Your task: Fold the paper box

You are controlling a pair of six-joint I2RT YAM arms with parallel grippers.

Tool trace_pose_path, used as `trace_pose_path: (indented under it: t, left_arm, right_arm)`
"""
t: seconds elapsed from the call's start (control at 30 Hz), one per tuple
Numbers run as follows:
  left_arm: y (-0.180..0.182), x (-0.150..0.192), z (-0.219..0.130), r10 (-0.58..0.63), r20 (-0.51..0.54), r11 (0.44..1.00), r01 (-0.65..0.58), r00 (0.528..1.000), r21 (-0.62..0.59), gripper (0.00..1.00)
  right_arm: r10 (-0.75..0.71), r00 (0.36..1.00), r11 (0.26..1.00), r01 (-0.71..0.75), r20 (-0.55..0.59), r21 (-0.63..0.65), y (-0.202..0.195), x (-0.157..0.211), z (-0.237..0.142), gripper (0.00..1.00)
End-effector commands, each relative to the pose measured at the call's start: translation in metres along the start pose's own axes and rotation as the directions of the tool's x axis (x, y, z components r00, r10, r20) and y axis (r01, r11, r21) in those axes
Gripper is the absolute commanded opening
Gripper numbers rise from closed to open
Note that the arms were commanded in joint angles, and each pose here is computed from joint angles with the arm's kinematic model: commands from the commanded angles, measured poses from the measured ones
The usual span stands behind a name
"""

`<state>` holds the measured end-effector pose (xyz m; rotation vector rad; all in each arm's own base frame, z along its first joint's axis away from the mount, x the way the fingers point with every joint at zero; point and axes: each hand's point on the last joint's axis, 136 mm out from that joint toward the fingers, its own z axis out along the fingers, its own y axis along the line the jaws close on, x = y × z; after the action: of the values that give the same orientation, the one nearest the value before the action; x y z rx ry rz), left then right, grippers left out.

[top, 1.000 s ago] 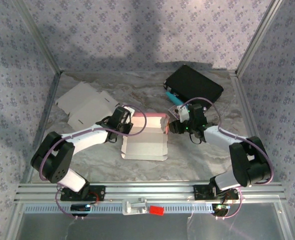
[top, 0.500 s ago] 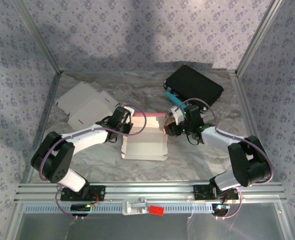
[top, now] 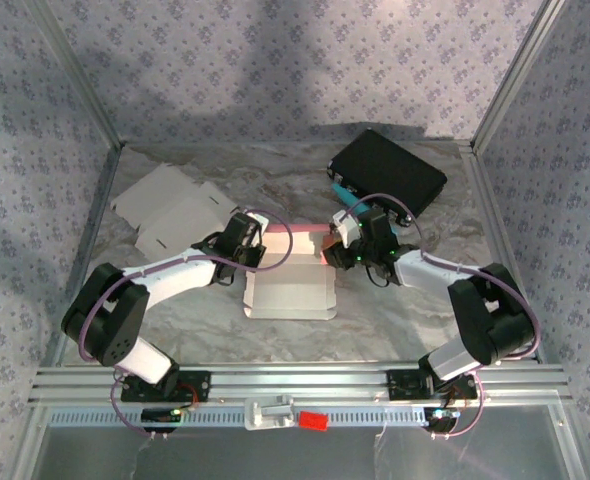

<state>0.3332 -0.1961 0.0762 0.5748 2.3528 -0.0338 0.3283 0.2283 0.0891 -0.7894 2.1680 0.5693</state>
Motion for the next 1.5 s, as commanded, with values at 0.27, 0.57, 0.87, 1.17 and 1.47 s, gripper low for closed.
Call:
trace_pose_path:
  t: [0.27,0.57,0.87,1.17,1.47]
  left_arm:
    - [0.001,-0.003,0.000,0.013,-0.017,1.000,-0.014,1.000,-0.010,0.00]
    - [0.001,-0.002,0.000,0.010,-0.020,1.000,-0.010,1.000,-0.008,0.00]
    - [-0.001,-0.005,0.001,0.009,-0.026,1.000,-0.009,1.000,-0.001,0.00]
    - [-0.004,-0.008,0.004,0.010,-0.028,1.000,-0.009,1.000,0.010,0.00]
    - [-0.006,-0.018,0.005,-0.031,-0.065,0.999,0.032,0.997,0.010,0.00]
  right_arm:
    - [-0.047,0.998,0.990,0.041,0.042,0.135,-0.008,-0.021,0.008,0.23]
    - [-0.003,0.994,0.964,-0.025,0.106,0.266,-0.019,-0.031,0.012,0.26]
    - [0.109,0.978,0.936,-0.162,0.179,0.313,-0.034,-0.035,0.020,0.27]
    - [0.142,0.969,0.916,-0.207,0.203,0.343,-0.046,-0.042,0.029,0.23]
    - [0.228,0.959,0.830,-0.281,0.166,0.482,-0.056,-0.044,0.029,0.00]
